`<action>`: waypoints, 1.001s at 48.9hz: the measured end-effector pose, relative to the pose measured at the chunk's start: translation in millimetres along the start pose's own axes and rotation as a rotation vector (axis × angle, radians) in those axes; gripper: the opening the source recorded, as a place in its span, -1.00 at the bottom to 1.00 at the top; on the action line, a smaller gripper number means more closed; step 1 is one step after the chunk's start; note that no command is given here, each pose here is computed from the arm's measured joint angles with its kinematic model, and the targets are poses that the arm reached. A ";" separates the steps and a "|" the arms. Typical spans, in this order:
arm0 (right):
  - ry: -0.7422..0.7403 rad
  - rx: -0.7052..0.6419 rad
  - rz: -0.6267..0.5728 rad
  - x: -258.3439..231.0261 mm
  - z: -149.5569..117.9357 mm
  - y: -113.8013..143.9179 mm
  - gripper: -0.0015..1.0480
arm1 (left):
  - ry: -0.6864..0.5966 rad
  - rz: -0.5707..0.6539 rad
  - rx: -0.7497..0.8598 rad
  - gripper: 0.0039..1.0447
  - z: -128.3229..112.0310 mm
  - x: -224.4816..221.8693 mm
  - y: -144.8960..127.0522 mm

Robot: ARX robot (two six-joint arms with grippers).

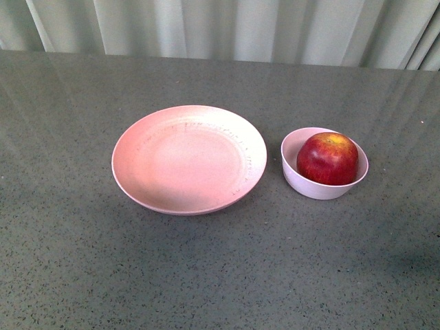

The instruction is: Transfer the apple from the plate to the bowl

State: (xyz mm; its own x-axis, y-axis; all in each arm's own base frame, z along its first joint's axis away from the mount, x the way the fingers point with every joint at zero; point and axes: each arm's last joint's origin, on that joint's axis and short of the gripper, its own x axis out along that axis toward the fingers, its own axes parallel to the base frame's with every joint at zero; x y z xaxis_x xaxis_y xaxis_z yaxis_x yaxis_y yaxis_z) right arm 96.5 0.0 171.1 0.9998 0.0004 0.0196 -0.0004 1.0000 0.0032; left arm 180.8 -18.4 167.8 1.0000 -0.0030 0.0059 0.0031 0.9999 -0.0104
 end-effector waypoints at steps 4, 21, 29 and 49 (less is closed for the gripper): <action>0.000 0.000 0.000 0.0 0.0 0.0 0.83 | 0.024 -0.001 0.002 -0.97 -6.0 -8.7 3.4; 0.000 0.000 0.000 0.0 0.0 0.0 0.83 | 0.017 0.004 0.002 -0.97 -3.8 -29.9 17.7; 0.000 0.000 0.000 0.0 0.0 0.0 0.83 | 0.012 -0.001 0.003 -0.97 -2.4 -39.3 17.7; 0.000 0.000 -0.001 0.0 0.0 0.0 0.83 | -0.006 -0.002 0.003 -0.97 3.6 -56.4 17.6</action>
State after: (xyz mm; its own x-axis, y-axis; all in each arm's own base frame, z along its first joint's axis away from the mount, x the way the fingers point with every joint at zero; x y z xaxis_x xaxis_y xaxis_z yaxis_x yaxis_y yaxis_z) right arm 96.5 0.0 171.1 0.9998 -0.0004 0.0196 0.0003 1.0000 0.0032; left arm 124.5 -0.6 170.8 0.9999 -0.0046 0.0120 0.0047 1.0000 -0.0078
